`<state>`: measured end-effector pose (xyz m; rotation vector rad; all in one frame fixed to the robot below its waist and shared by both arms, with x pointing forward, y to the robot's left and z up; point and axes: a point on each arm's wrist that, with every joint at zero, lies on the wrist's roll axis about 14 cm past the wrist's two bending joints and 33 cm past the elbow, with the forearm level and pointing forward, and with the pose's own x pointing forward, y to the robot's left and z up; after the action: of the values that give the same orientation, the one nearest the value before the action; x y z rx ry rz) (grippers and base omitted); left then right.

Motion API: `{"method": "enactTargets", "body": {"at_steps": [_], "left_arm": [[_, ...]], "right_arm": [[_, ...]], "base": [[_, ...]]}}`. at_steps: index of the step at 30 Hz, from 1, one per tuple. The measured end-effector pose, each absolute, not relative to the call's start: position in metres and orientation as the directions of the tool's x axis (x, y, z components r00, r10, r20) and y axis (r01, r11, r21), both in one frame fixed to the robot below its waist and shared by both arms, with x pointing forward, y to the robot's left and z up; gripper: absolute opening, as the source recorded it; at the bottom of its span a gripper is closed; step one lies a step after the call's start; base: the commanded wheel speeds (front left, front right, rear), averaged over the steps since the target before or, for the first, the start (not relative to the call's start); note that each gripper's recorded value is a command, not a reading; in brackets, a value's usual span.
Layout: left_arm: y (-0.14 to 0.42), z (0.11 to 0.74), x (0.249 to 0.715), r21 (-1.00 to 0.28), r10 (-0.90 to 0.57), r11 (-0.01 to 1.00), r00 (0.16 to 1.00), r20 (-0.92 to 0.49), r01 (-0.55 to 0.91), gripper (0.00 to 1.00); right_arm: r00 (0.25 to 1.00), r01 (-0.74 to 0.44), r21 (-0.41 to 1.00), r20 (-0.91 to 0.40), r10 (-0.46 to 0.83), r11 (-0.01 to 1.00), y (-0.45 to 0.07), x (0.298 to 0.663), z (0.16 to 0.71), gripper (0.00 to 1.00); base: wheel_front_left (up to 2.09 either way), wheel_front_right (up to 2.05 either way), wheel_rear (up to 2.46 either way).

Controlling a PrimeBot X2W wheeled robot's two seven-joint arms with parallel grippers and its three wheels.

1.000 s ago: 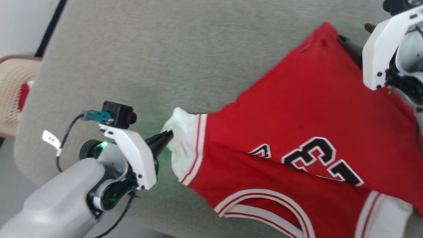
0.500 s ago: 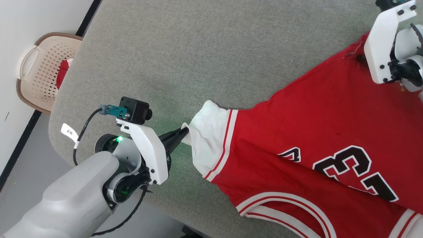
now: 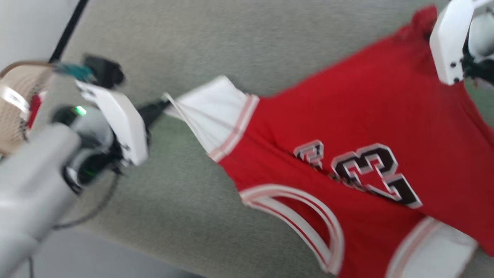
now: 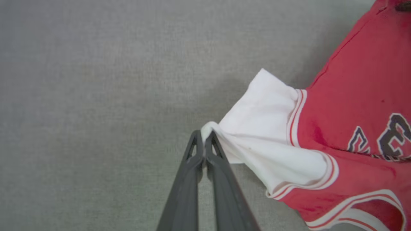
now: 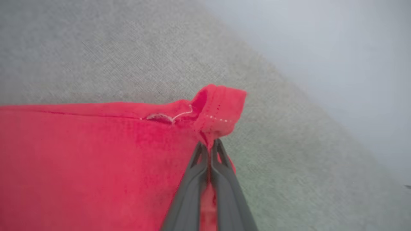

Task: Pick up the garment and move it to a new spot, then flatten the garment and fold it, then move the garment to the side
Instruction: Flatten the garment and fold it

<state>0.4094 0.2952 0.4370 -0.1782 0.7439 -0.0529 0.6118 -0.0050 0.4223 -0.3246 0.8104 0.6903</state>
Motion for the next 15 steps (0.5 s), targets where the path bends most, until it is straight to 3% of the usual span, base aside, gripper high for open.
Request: {"method": "enactTargets", "body": {"at_steps": [15], "left_arm": [[0.294, 0.587, 0.496, 0.067, -0.091, 0.987, 0.853, -0.514, 0.146, 0.0]], "right_arm": [[0.793, -0.543, -0.153, -0.417, 0.444, 0.826, -0.091, 0.612, 0.595, 0.0]], "base": [[0.0, 0.0, 0.0]]}}
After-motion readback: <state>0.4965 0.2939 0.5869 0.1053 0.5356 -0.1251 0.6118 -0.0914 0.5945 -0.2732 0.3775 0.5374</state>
